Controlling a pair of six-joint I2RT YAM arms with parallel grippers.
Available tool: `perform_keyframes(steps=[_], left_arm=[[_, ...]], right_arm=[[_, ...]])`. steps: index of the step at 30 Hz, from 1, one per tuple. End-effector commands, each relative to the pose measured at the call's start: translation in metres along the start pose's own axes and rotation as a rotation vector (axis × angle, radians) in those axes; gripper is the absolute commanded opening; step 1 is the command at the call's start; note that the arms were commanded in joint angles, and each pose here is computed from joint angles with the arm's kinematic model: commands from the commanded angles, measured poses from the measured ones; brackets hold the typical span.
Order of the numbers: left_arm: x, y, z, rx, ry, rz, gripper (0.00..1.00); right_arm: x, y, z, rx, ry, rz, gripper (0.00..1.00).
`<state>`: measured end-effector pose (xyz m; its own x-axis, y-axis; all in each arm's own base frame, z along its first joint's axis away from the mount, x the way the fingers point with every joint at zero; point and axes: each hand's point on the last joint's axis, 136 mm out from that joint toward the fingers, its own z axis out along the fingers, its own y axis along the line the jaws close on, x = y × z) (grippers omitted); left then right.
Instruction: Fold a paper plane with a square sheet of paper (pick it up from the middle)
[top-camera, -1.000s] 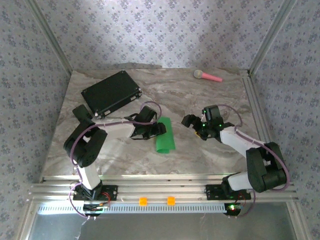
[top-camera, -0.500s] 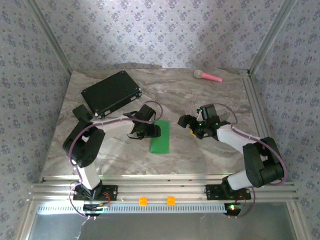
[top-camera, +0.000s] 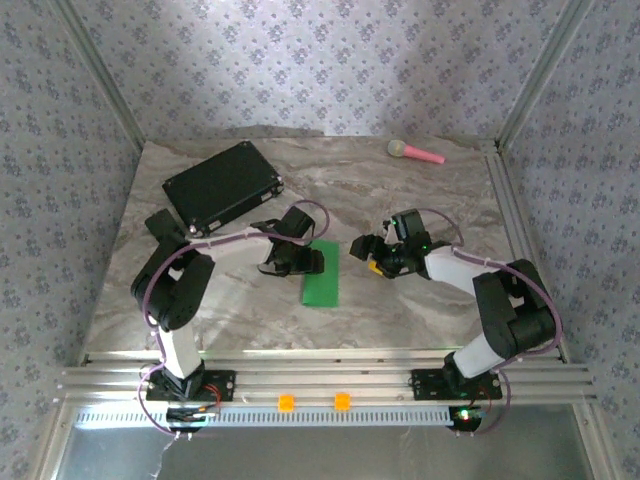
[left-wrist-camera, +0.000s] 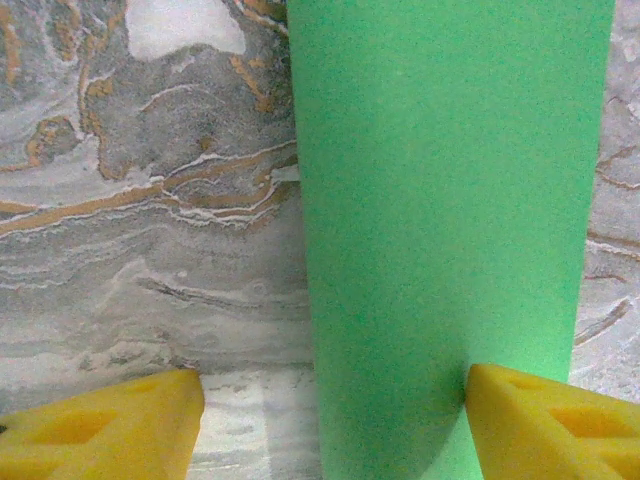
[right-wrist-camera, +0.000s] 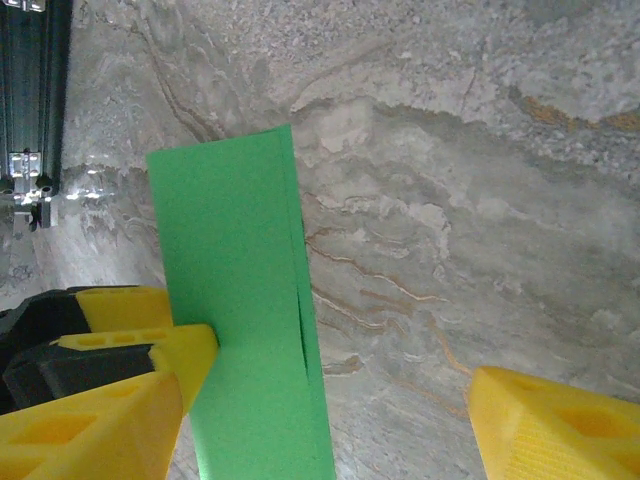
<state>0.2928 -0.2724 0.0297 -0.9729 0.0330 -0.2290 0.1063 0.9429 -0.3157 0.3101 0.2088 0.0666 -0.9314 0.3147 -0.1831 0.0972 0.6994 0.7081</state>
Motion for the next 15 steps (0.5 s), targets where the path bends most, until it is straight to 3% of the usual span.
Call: perform_keyframes(steps=[1, 9, 15], left_arm=[[0.0, 0.007, 0.014, -0.056, 0.011, -0.008, 0.72], [0.003, 0.016, 0.021, -0.167, 0.004, 0.027, 0.72], [0.007, 0.025, 0.027, -0.202, 0.007, -0.022, 0.72]], right_arm=[[-0.004, 0.01, 0.001, -0.02, 0.001, -0.001, 0.77], [-0.003, 0.011, 0.0, -0.017, 0.005, -0.009, 0.74], [-0.002, 0.009, 0.0, -0.01, 0.003, -0.004, 0.74]])
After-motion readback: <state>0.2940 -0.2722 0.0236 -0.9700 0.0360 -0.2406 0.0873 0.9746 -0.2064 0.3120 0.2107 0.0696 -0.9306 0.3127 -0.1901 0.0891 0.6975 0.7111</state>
